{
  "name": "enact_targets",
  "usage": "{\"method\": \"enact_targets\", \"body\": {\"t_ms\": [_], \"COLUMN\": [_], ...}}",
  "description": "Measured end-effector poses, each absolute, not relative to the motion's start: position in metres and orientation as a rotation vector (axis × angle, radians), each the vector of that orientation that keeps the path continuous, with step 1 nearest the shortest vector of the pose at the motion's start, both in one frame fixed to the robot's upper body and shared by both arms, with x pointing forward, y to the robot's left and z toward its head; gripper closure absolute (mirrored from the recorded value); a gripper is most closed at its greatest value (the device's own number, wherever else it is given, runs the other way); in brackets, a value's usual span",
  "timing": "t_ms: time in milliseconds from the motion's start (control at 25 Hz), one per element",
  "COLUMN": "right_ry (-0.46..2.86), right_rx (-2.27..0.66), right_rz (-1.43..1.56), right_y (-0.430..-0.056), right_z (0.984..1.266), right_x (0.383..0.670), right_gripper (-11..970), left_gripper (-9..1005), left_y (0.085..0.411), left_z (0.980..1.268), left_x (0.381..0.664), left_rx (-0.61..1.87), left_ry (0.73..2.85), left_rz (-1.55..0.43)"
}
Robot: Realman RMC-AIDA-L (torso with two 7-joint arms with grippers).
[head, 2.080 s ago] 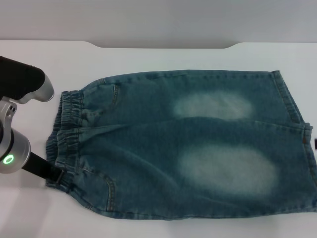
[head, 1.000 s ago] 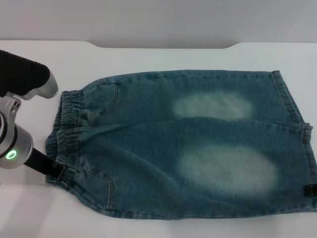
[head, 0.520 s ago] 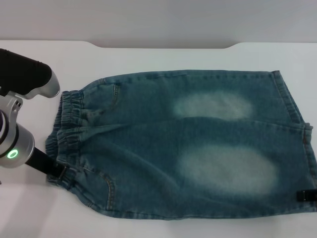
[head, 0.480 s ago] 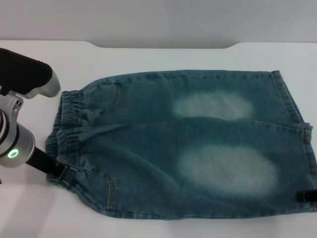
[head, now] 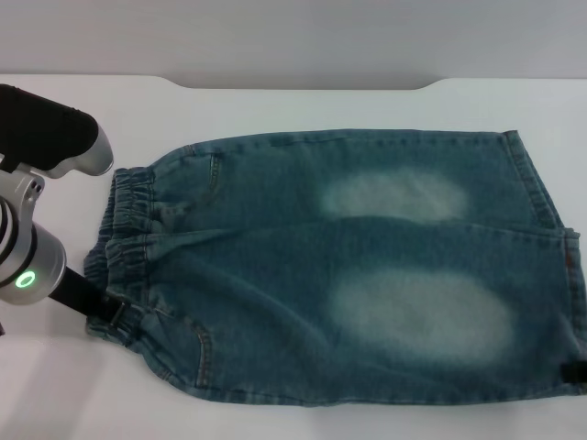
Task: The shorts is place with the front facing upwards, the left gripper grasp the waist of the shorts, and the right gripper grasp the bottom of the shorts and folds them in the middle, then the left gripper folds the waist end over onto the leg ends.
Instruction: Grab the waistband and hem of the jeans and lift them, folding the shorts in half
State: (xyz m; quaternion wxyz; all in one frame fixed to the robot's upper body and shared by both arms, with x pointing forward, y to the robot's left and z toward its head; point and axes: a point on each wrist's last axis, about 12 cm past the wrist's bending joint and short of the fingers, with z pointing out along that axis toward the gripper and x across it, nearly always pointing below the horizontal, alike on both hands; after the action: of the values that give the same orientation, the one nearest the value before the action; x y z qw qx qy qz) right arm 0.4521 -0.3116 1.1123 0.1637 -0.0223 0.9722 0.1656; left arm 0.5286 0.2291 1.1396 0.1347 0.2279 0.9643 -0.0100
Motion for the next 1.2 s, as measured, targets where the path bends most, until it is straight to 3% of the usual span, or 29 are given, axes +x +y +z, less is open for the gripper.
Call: {"method": "enact_targets", "body": {"t_ms": [200, 360, 640, 1200], "right_ry": [2.770, 2.757, 2.717, 2.499], "right_rx": [-0.112, -0.147, -0.182, -0.233], "right_rz": [0.472, 0.487, 0.488, 0.350], "right_y": [-0.310, -0.306, -0.302, -0.310], "right_z": [1.113, 1.117, 1.130, 1.182], "right_x": [0.453, 0.455, 0.459, 0.476], "right_gripper": [559, 797, 941, 941], "left_gripper": [933, 931, 926, 918], "left_y": [0.229, 0.228, 0.230, 0.246], "left_z": [1.140, 1.140, 1.141, 1.156], "left_x": [0.530, 0.532, 0.534, 0.541], "left_rx": [0.665, 0.664, 0.641, 0.515], "left_ry": [2.794, 2.786, 2.770, 2.673], "left_rz": [-0.028, -0.029, -0.032, -0.041]}}
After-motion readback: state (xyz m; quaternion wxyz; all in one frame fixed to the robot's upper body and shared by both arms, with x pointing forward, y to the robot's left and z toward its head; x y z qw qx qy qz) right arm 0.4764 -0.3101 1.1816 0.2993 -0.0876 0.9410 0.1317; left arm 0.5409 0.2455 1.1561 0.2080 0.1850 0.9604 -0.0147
